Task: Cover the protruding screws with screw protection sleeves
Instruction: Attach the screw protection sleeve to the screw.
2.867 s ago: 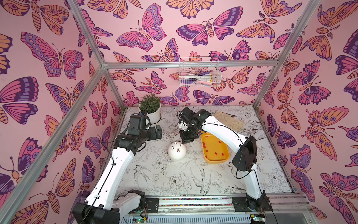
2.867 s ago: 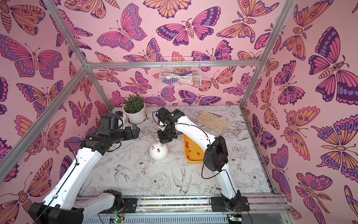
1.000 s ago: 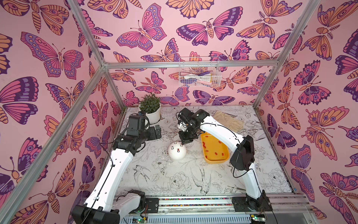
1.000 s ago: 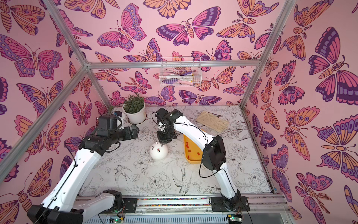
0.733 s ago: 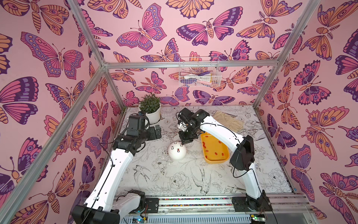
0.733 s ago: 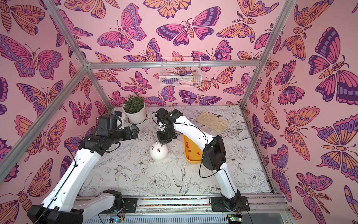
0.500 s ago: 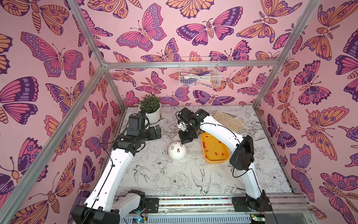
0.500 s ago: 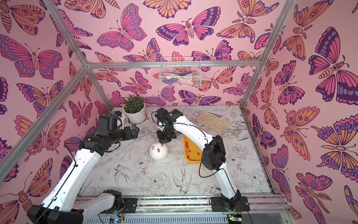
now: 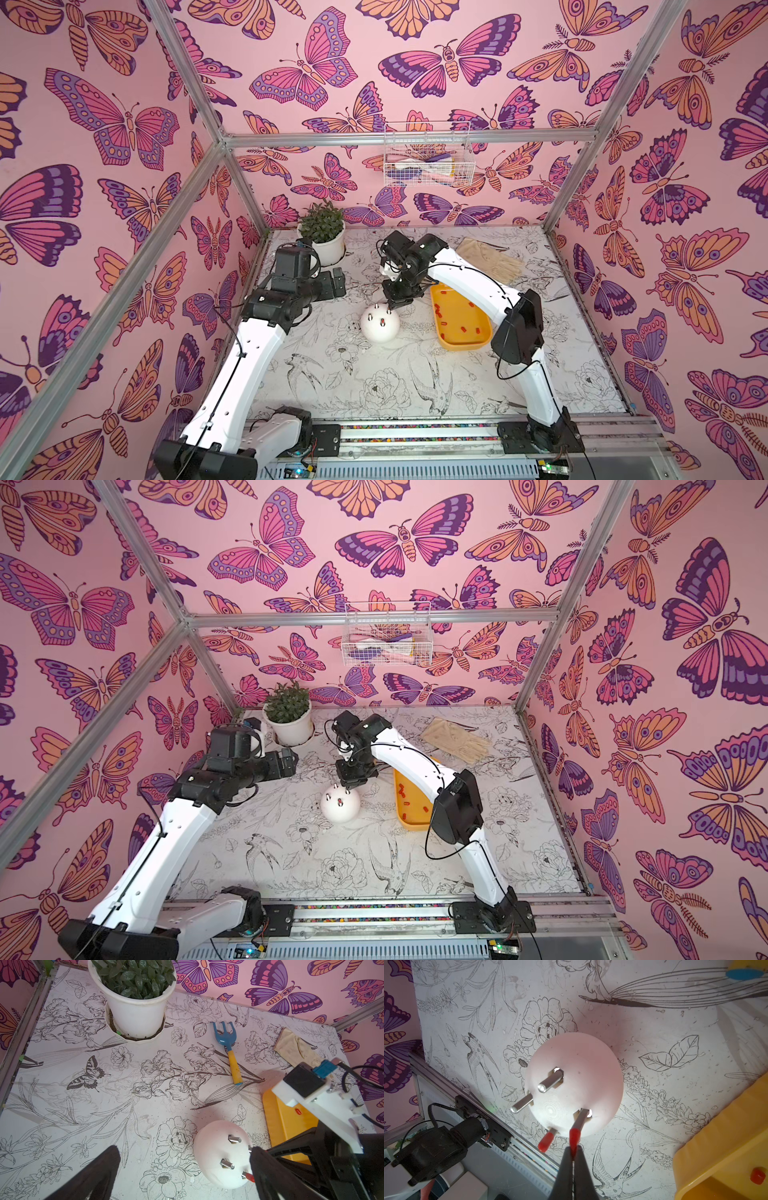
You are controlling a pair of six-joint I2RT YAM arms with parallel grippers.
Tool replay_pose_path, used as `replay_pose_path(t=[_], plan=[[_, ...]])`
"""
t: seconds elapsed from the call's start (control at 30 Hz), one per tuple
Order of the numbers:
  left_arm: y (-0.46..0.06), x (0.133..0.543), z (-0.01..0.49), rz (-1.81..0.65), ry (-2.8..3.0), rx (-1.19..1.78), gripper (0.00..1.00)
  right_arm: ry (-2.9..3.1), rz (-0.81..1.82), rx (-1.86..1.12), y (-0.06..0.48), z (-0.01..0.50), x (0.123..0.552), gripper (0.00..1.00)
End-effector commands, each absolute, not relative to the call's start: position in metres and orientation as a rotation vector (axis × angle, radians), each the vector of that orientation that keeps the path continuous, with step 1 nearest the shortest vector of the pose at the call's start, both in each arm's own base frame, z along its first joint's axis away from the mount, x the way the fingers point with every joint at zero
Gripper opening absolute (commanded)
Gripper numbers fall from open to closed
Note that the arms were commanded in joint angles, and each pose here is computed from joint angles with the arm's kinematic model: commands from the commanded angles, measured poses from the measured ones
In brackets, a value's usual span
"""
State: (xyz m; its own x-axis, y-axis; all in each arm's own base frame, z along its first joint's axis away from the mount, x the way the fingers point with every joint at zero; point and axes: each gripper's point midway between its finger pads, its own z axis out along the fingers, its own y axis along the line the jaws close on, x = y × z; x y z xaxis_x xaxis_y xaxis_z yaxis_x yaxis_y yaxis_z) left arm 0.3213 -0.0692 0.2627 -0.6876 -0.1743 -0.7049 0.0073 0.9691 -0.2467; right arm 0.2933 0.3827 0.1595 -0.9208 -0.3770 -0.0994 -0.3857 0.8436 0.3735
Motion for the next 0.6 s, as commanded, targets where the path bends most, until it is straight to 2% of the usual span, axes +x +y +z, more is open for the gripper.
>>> replay_pose_path(t=[0.0,0.57], plan=[[-0.0666,0.3192,0.2628,-0.285,2.306,-0.103,1.0,3.016,0.598,-0.656,0.3849,0.1521,0.2905,0.05],[-0.0665,0.3187,0.2632,-0.285,2.304,-0.103,1.0,3.02,0.612,-0.661,0.3888,0.1516,0.293,0.06]])
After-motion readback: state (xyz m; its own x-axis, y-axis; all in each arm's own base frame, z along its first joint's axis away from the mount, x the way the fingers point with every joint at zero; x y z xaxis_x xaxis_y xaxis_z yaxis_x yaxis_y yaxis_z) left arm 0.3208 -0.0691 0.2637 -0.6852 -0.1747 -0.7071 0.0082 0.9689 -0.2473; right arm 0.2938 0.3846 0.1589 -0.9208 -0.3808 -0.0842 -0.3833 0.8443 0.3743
